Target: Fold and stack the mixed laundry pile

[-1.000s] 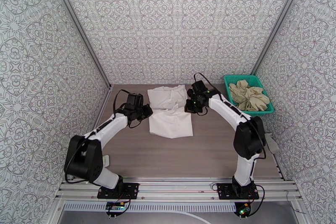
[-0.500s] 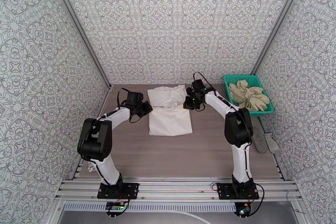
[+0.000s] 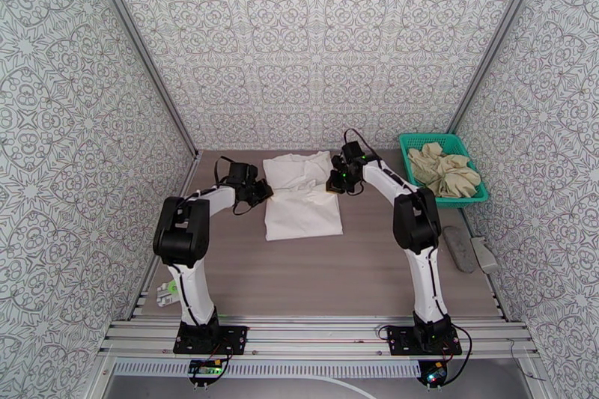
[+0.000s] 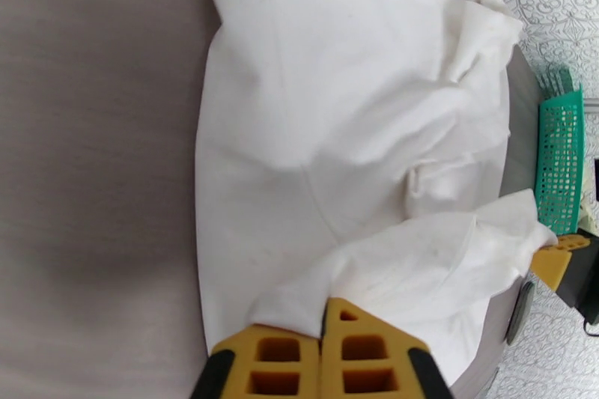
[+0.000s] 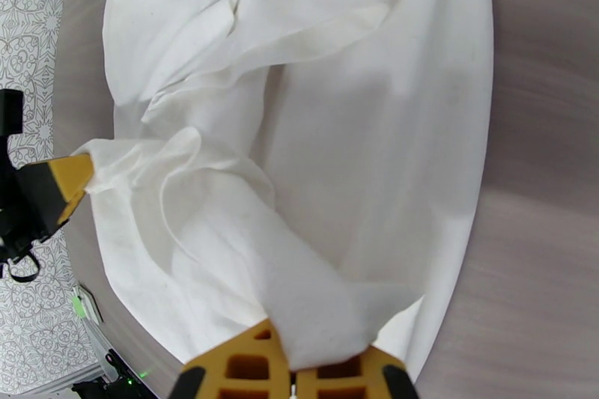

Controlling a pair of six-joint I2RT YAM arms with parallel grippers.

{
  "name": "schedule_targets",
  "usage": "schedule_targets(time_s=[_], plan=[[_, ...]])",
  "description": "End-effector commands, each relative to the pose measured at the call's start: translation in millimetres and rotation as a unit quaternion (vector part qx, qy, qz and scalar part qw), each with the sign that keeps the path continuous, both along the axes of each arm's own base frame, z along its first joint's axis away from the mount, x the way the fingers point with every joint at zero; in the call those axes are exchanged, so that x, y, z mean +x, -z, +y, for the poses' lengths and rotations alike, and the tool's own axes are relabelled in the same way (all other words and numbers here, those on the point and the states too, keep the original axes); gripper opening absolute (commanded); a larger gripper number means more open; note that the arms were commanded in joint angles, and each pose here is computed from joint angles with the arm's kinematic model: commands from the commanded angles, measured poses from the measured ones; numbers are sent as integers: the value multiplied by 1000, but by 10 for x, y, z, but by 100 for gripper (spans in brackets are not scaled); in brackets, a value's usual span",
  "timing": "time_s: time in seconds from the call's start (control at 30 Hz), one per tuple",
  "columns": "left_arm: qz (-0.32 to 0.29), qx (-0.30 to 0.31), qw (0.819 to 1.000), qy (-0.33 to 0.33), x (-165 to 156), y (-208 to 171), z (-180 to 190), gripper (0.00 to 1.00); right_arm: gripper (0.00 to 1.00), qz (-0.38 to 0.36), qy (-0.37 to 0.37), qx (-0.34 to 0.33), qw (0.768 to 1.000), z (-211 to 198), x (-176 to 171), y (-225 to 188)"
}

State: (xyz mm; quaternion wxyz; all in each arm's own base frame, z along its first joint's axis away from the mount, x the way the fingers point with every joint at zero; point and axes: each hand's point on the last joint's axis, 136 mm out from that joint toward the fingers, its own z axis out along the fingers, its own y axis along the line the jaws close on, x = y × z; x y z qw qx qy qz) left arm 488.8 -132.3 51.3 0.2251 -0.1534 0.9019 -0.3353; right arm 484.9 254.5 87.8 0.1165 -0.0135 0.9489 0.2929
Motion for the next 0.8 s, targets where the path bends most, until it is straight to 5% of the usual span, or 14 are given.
schedule_targets(time_s=[0.0, 0.23, 0.37, 0.53, 0.77], plan=[[-51, -31, 998, 5, 246, -178, -36, 0, 0, -1, 22, 4, 1000, -127, 120, 34], [-52, -34, 998, -1, 277, -172, -9, 1, 0, -6, 34, 12, 999, -181, 162, 24], [-50, -39, 998, -17, 281, -137, 104, 36, 27, -3, 28, 24, 999, -121, 210, 80], [-73, -38, 996, -45, 290, -348, 369, 42, 40, -31, 13, 44, 998, -54, 323, -70], [-113, -24, 992, -53, 17, -903, 477, 40, 42, -86, -10, 38, 996, -130, 369, -440]])
